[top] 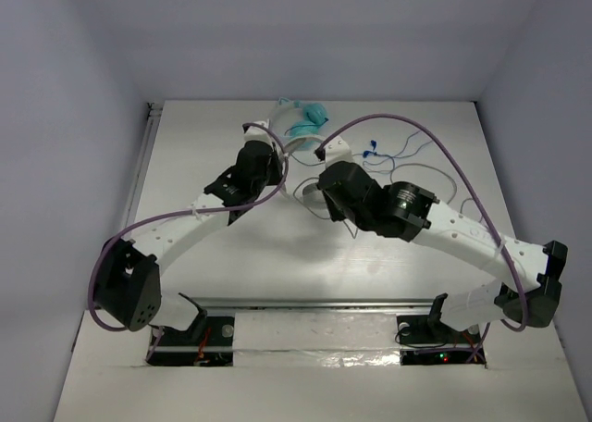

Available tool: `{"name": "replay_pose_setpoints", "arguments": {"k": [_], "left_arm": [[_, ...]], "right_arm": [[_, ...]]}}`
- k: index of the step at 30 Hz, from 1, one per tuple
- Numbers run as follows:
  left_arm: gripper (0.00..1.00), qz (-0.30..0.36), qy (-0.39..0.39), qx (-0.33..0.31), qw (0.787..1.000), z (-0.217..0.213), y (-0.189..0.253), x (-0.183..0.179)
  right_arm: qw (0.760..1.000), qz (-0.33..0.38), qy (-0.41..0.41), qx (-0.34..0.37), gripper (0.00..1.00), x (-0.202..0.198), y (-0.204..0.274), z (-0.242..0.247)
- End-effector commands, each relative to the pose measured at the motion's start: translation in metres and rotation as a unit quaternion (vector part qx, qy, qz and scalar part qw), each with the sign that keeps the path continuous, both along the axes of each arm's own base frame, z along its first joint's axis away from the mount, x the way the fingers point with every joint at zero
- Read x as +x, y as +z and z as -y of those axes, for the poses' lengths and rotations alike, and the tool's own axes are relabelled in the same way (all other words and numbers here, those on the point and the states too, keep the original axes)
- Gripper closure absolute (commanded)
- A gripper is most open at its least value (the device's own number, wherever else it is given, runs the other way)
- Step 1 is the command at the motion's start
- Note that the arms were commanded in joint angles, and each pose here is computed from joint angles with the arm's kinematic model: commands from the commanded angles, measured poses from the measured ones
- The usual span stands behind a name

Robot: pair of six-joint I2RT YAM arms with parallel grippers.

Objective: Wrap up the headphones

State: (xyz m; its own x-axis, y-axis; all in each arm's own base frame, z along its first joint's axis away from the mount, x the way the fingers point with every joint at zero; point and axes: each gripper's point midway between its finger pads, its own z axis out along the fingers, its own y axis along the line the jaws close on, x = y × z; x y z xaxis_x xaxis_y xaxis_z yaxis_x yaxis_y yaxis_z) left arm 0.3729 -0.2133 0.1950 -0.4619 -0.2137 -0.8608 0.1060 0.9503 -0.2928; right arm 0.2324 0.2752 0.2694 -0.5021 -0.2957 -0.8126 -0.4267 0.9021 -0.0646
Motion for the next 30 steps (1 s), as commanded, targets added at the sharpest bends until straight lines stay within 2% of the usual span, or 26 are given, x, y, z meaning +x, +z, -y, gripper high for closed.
{"name": "replay_pose_setpoints", "arguments": {"k": [1,7,11,14,18,22,30], "left_arm": [[1.00,0.060,-0.066,-0.077,0.993,0.024,0.056,-0.008],[1.00,0.061,-0.136,-0.073,0.986,0.038,0.072,-0.024],[1.00,0.035,-0.204,-0.070,0.976,0.055,0.066,-0.039],[1.00,0.028,-0.240,-0.063,0.968,0.061,0.065,-0.048],[1.00,-0.013,-0.280,-0.023,0.960,0.068,0.056,-0.052],[1.00,-0.013,-0.291,-0.005,0.957,0.069,0.058,-0.049],[1.00,-0.046,-0.223,0.032,0.973,0.050,0.037,-0.033]], "right_arm": [[0.999,0.044,-0.023,-0.008,1.00,0.013,0.029,0.025],[0.995,0.068,-0.058,-0.038,1.00,0.032,0.034,0.045],[0.993,0.082,-0.069,-0.038,1.00,0.044,0.036,0.048],[0.987,0.103,-0.112,-0.059,1.00,0.055,0.039,0.066],[0.977,0.133,-0.154,-0.070,1.00,0.059,0.052,0.089],[0.976,0.141,-0.157,-0.058,1.00,0.059,0.059,0.094],[0.981,0.131,-0.141,-0.019,0.99,0.052,0.074,0.089]]}}
